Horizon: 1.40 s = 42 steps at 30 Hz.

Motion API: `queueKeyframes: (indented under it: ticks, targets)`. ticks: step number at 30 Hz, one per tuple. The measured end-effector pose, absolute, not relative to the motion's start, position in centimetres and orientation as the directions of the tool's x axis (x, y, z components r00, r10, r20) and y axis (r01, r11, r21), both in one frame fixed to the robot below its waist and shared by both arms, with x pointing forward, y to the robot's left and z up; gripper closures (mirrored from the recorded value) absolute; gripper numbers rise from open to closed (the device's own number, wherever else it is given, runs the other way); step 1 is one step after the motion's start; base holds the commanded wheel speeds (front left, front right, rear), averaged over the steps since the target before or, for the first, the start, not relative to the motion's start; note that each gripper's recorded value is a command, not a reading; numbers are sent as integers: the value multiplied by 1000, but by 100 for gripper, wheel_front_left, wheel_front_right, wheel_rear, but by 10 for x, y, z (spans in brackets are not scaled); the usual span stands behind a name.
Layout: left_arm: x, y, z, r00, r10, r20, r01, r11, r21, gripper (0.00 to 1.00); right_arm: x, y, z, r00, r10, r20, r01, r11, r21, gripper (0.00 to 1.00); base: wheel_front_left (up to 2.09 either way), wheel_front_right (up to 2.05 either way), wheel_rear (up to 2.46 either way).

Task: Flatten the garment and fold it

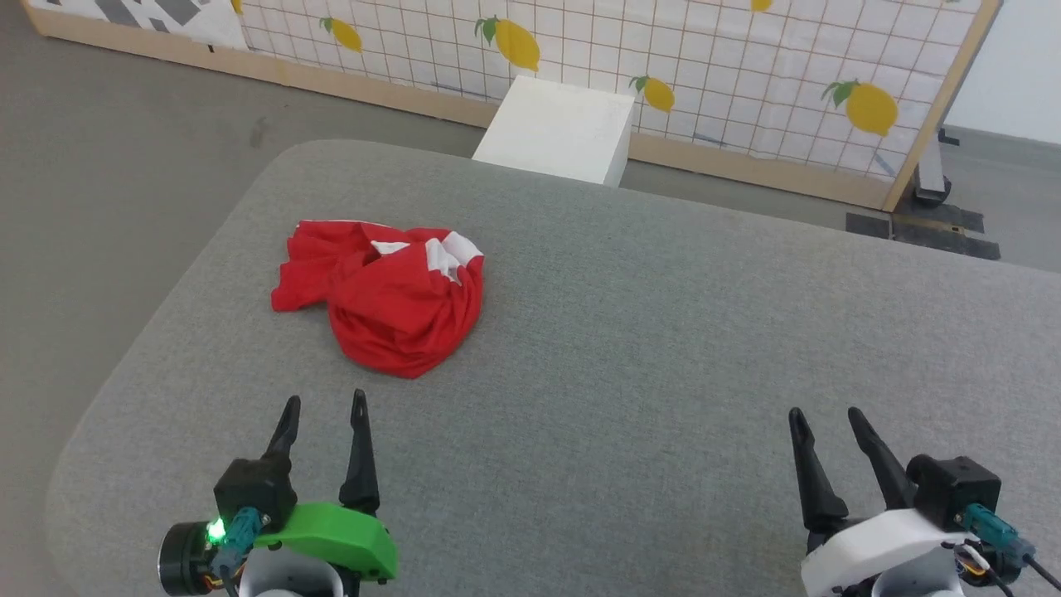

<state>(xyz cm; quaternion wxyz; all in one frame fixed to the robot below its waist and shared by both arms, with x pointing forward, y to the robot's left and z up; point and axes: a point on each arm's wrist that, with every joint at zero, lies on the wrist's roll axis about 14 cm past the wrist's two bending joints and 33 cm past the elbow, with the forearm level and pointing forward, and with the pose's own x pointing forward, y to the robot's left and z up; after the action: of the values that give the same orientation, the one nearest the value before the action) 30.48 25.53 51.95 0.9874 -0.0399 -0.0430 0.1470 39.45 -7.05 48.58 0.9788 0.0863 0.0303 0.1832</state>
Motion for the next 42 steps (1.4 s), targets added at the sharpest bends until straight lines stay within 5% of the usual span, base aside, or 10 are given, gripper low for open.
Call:
queueKeyframes:
  ticks: [42]
  targets:
    - [293,268,504,941,334,56,-328,939,-101,0,394,-57,466,919,390,-63,-362,895,262,0,0,0,0]
